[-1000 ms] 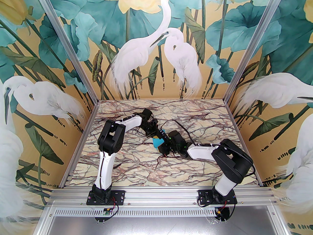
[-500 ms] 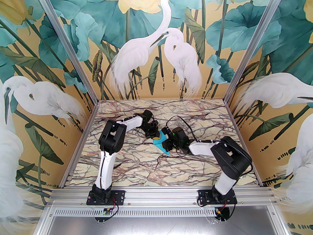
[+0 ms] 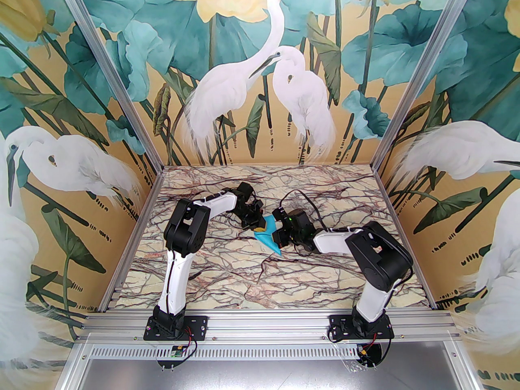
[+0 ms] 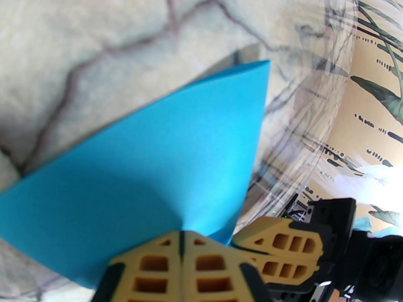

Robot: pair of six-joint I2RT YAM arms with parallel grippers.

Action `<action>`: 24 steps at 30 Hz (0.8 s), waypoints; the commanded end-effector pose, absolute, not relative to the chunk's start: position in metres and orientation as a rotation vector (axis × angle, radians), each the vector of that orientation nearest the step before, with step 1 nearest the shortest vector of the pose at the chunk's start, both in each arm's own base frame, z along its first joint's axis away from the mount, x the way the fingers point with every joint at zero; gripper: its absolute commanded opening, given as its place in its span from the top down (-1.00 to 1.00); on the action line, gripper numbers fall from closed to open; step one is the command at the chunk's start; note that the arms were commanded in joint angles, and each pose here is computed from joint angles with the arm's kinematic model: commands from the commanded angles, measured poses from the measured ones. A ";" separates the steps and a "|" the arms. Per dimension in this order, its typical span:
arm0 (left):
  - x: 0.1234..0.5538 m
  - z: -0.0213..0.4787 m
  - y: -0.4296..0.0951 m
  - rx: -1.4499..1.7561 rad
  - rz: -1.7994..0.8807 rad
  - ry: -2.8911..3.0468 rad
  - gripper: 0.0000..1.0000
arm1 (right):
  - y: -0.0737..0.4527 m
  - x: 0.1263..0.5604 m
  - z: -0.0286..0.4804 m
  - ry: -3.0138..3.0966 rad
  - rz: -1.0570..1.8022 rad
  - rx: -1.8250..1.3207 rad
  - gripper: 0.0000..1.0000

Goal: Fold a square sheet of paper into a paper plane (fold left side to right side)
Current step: Third fold the triangle at the center of the table.

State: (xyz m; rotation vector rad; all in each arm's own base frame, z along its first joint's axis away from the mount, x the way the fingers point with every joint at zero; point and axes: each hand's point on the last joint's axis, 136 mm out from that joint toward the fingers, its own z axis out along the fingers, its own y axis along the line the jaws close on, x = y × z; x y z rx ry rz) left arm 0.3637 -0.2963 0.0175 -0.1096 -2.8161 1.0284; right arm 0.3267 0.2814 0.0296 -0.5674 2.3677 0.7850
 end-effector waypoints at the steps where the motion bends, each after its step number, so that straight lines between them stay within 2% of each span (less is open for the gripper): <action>1: 0.352 0.002 -0.290 -0.107 0.928 -2.829 1.00 | 0.278 0.334 0.025 2.381 0.757 -0.545 1.00; 24: 0.353 0.005 -0.292 -0.101 0.946 -2.834 0.97 | 0.269 0.324 0.001 2.470 0.728 -0.536 1.00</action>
